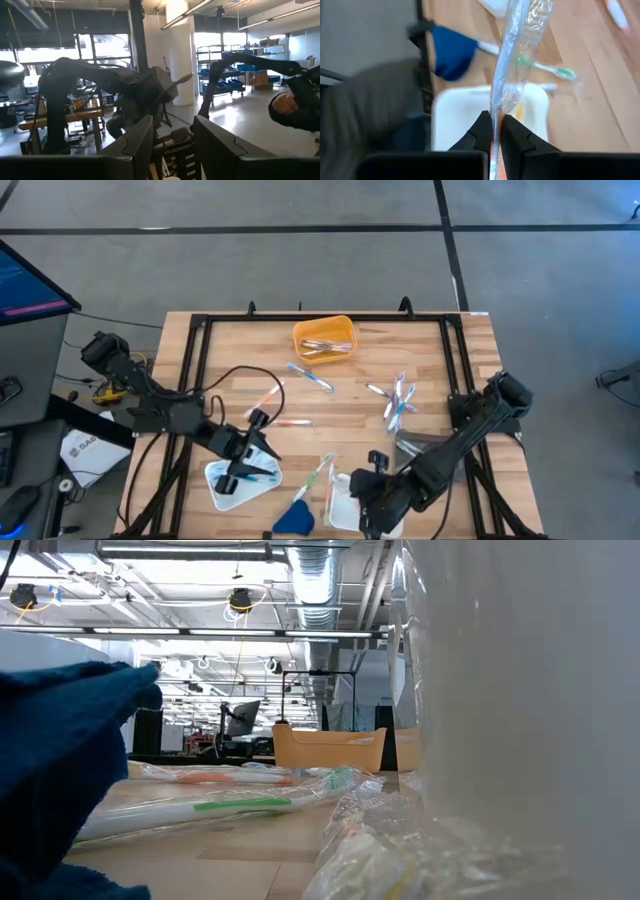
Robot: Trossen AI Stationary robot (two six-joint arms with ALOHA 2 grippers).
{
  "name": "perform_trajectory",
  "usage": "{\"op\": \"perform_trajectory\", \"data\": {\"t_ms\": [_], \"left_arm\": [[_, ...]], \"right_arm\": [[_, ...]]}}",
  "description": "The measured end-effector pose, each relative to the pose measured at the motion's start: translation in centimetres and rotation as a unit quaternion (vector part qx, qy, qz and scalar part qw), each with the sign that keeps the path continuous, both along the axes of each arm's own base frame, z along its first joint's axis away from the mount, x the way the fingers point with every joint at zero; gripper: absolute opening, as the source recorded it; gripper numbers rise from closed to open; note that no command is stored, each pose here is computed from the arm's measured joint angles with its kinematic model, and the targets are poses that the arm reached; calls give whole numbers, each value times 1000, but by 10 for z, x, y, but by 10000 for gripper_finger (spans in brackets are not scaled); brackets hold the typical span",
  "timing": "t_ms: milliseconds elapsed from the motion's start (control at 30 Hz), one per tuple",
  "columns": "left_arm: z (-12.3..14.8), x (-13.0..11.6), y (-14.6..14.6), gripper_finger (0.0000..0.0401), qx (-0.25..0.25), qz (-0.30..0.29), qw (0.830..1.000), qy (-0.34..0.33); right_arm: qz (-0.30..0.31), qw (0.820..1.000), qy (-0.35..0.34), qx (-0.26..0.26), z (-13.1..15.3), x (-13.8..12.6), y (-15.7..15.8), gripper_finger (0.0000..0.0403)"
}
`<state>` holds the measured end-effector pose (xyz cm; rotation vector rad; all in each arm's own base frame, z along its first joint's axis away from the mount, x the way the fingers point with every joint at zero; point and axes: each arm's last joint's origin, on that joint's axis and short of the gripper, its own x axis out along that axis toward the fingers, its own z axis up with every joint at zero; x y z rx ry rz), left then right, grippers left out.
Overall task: Pick & Place Toothbrushes
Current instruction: Put the orange toothbrush into the right white bin
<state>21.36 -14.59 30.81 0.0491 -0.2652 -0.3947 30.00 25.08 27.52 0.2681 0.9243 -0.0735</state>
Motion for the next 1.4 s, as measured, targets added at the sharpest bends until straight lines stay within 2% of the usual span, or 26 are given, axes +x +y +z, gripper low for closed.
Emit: {"op": "perform_trajectory", "data": {"t_ms": [200, 333, 467, 700, 1000, 1400], "left_arm": [[-1, 1, -1, 136, -1, -2, 1000, 3], [-1, 1, -1, 136, 0, -2, 1000, 4], [-1, 1, -1, 136, 0, -1, 1000, 3], [-1, 1, -1, 136, 0, 1, 1000, 4], [-2, 2, -1, 136, 1, 1, 1000, 5], [-2, 2, -1, 136, 1, 1, 1000, 5]], "right_arm": [[11, 997, 73, -33, -19, -5, 0, 12], [37, 993, 111, -30, -31, -4, 3, 12], [51, 992, 117, -6, -32, -2, 6, 12], [57, 989, 135, -2, -42, 9, 1, 12], [69, 976, 207, 7, -77, 23, -5, 12], [66, 972, 225, 17, -76, 21, -6, 13]]}}
